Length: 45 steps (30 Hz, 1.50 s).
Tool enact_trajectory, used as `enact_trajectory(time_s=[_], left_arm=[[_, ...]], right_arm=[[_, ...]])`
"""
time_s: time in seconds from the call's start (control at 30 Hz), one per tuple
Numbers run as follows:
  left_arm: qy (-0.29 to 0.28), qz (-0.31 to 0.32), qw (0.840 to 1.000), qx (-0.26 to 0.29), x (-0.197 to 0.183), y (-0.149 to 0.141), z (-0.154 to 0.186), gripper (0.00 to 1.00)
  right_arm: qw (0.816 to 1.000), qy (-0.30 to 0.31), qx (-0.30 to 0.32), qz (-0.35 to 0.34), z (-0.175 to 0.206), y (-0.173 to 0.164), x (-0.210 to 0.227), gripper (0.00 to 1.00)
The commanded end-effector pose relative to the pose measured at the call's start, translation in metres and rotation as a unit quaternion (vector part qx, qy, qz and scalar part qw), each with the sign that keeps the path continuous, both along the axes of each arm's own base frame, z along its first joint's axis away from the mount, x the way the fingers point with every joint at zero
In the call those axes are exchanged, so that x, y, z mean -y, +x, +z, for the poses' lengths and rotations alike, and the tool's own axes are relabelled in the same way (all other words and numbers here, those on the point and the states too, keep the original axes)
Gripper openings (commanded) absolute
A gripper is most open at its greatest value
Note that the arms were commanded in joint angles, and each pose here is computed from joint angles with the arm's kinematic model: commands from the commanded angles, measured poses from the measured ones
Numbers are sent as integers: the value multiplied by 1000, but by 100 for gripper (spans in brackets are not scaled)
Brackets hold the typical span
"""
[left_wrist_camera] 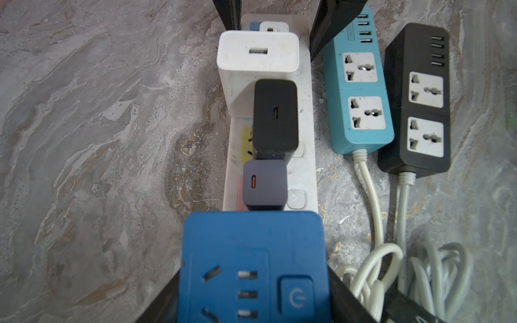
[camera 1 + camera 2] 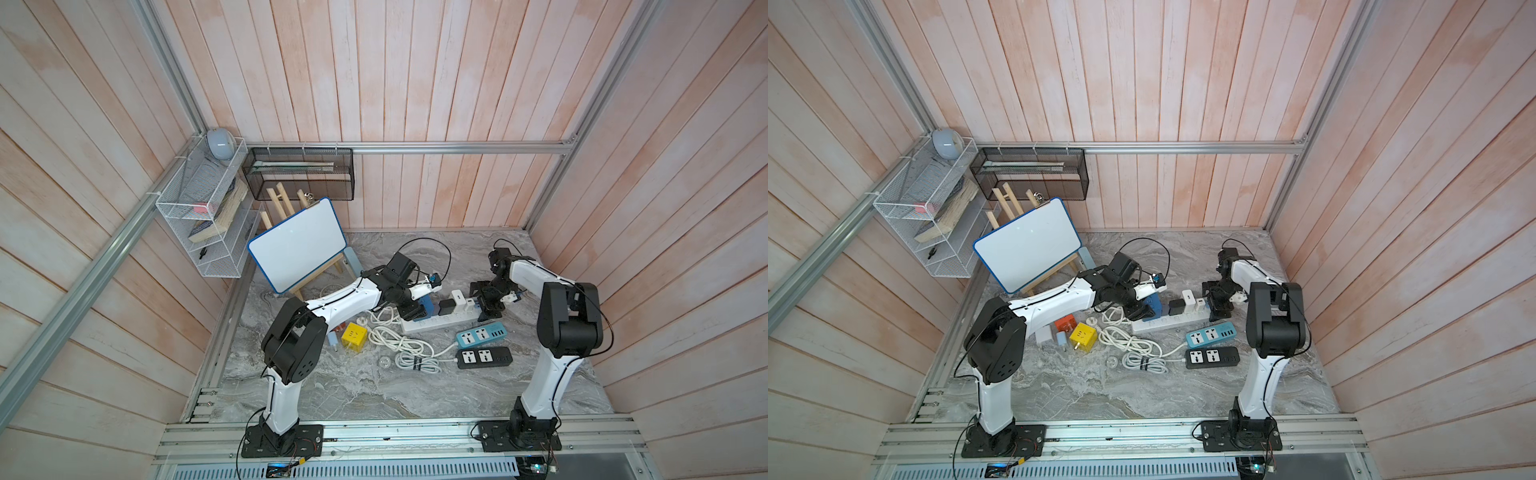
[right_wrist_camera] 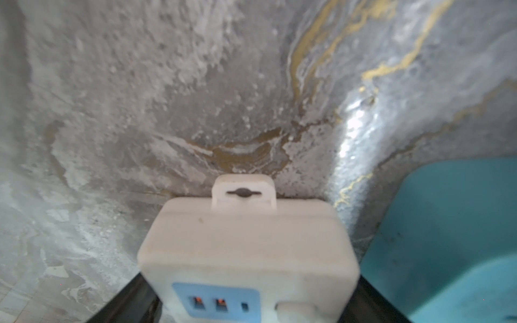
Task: Pull the plug off the socket
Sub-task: Remove the plug from the socket.
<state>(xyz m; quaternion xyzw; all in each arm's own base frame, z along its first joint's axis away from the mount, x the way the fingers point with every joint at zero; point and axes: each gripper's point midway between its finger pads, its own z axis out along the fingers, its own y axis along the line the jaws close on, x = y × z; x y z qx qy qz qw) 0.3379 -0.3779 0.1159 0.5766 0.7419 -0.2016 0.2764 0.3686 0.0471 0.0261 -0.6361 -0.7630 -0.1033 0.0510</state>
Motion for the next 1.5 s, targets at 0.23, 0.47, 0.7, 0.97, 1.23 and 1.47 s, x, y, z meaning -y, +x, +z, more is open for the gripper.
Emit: enact_trajectory(time_s=[0.23, 0.47, 0.7, 0.97, 1.23, 1.47], left_arm=[[-21, 29, 999, 7, 1, 16, 31, 0], [3, 41, 996, 83, -2, 26, 35, 0], [7, 40, 993, 110, -5, 25, 38, 0], [22, 25, 995, 91, -9, 16, 26, 0], [41, 16, 995, 85, -12, 8, 19, 0], [13, -7, 999, -39, -12, -10, 5, 0]], right_arm=[[993, -73, -88, -36, -36, -34, 27, 0], [992, -77, -88, -38, -35, -33, 28, 0], [992, -80, -90, -38, -35, -33, 29, 0], [992, -80, -86, -36, -34, -29, 28, 0], [992, -79, -88, -34, -36, -29, 28, 0], [993, -81, -82, -31, -35, -25, 29, 0]])
